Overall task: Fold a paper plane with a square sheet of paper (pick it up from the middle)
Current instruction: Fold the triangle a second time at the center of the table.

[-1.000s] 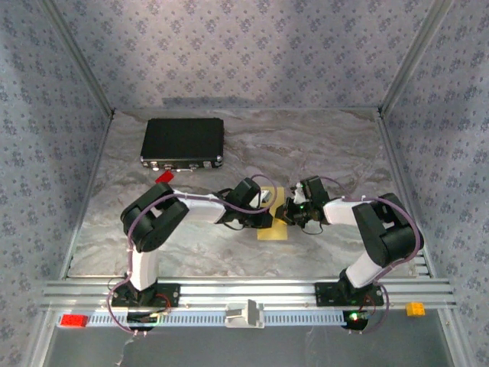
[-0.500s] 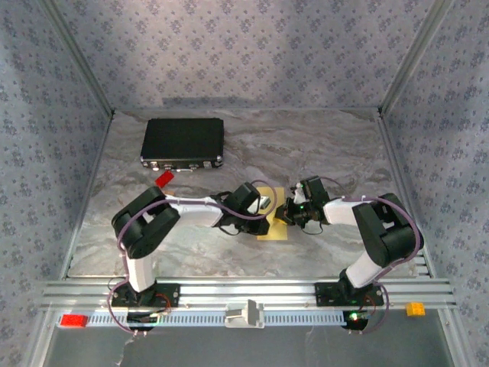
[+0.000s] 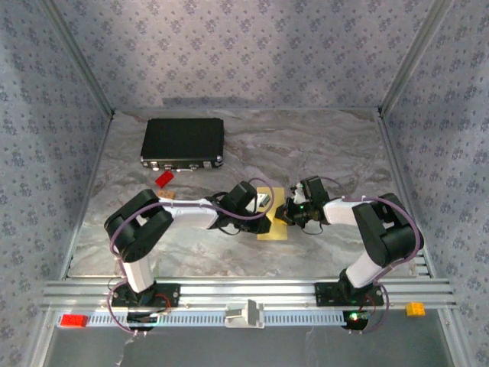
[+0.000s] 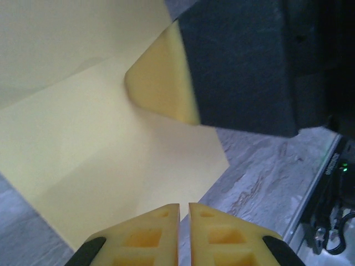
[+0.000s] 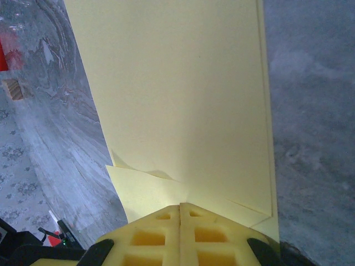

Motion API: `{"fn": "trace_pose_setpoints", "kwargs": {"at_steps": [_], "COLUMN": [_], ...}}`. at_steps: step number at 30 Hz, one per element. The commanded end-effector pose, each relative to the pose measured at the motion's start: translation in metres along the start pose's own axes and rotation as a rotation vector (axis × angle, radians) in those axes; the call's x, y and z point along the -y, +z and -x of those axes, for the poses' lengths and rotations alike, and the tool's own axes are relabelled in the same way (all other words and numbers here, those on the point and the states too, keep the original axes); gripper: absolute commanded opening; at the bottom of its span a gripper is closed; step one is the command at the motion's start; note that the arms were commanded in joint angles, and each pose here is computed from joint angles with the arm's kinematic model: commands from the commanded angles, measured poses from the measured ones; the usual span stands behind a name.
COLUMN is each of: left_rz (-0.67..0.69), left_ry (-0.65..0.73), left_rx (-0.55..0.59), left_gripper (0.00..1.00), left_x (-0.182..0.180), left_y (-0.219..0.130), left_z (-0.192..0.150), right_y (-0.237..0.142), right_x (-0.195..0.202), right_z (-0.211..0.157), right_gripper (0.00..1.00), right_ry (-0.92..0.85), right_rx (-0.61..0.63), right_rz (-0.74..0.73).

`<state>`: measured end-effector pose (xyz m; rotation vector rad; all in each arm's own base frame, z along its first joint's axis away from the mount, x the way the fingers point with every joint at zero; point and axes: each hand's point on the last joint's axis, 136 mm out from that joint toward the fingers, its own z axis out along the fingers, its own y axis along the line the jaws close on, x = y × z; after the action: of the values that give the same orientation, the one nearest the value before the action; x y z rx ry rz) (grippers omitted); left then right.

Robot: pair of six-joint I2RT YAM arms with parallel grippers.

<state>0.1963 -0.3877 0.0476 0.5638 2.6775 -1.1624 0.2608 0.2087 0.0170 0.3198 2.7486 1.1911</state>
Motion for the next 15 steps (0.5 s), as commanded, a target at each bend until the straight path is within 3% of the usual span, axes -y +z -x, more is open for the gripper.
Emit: {"fn": "trace_pose_setpoints", "kwargs": {"at_steps": [1, 8, 15], "left_rz": [-0.058, 0.058, 0.091], "left_ry": [-0.013, -0.062, -0.058], "left_rx": [0.026, -0.062, -0.099], "left_gripper": [0.13, 0.13, 0.13], "left_x": [0.011, -0.023, -0.038], "left_y": [0.006, 0.023, 0.006], "left_z": [0.015, -0.007, -0.036], "right_y": [0.001, 0.000, 0.000], "right_x": [0.033, 0.032, 0.035], "right_z": [-0.010, -0.010, -0.010], "right_gripper": [0.00, 0.00, 0.00], "right_ry": [0.053, 0.050, 0.056], "right_rx": [-0.016, -0.013, -0.015], "right_rz": [-0.124, -0.121, -0.125]}}
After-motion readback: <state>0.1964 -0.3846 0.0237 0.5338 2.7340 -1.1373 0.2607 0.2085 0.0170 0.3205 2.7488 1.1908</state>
